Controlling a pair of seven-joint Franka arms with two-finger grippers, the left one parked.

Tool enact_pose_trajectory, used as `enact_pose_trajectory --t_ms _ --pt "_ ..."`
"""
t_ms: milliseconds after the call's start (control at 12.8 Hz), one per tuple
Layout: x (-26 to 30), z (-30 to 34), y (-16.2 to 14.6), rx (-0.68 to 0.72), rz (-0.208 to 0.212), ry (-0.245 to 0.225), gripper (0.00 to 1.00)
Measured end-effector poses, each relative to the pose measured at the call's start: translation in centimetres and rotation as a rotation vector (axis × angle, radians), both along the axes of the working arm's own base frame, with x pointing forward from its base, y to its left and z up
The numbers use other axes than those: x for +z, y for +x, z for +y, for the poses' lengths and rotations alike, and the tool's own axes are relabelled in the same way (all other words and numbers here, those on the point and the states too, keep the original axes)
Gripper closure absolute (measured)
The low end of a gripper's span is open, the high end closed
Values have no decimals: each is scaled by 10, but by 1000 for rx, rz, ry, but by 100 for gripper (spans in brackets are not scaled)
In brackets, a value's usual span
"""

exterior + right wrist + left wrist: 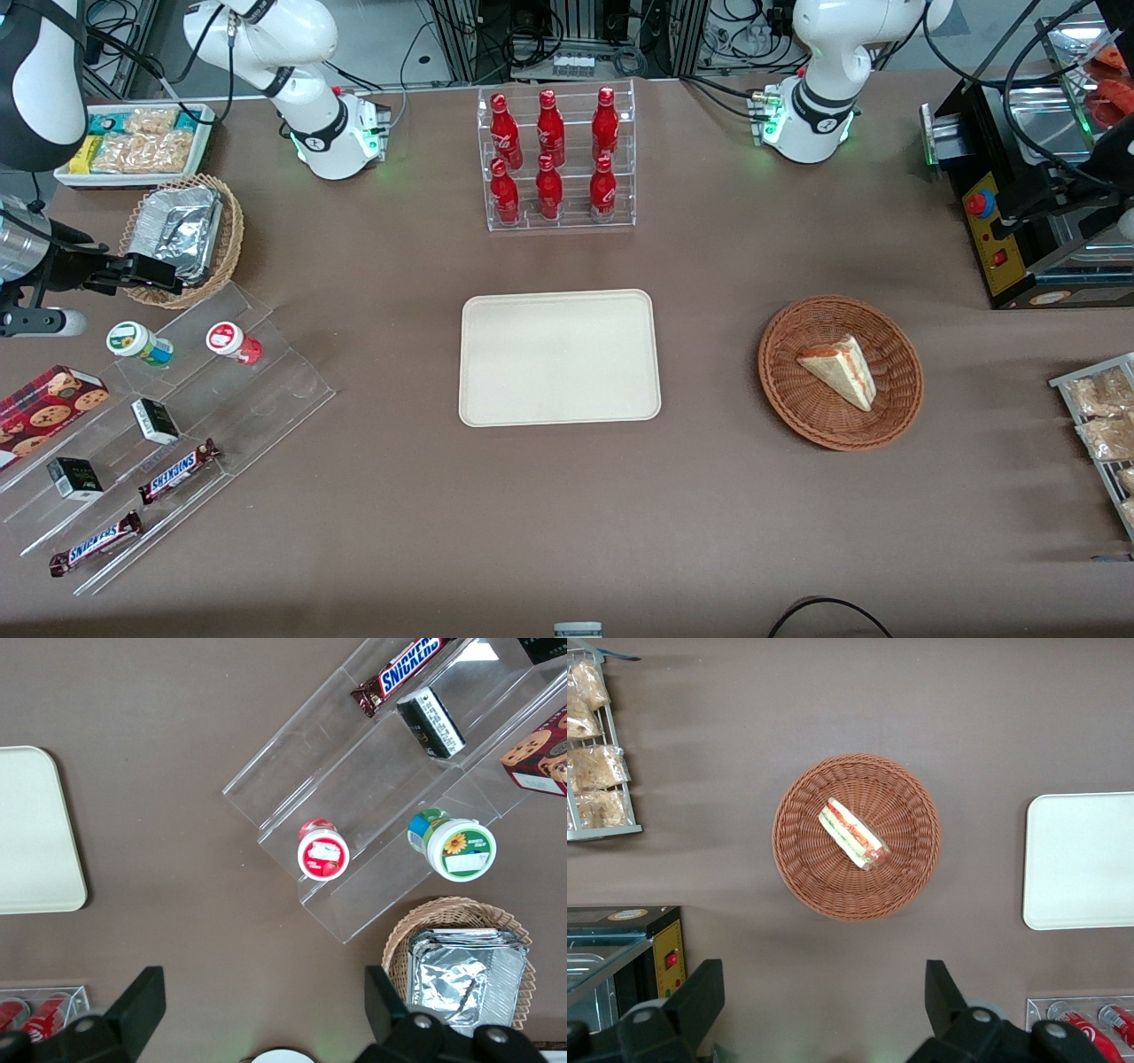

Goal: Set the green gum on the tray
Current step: 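Move the right gripper down over the green sunflower-label gum tub on the stand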

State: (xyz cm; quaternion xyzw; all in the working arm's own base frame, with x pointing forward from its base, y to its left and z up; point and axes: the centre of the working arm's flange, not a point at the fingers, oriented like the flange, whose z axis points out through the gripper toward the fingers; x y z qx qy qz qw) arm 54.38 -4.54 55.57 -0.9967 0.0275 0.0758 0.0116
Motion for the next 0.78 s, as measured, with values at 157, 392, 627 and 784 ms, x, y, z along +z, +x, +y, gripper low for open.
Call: enact_pose_trajectory --t_ms 157,392,627,784 --pt "0 2 0 5 0 0 0" --pt "-2 11 1 27 3 0 0" --pt "-9 5 5 116 -4 -23 0" --pt "-20 -16 8 230 -19 -10 0"
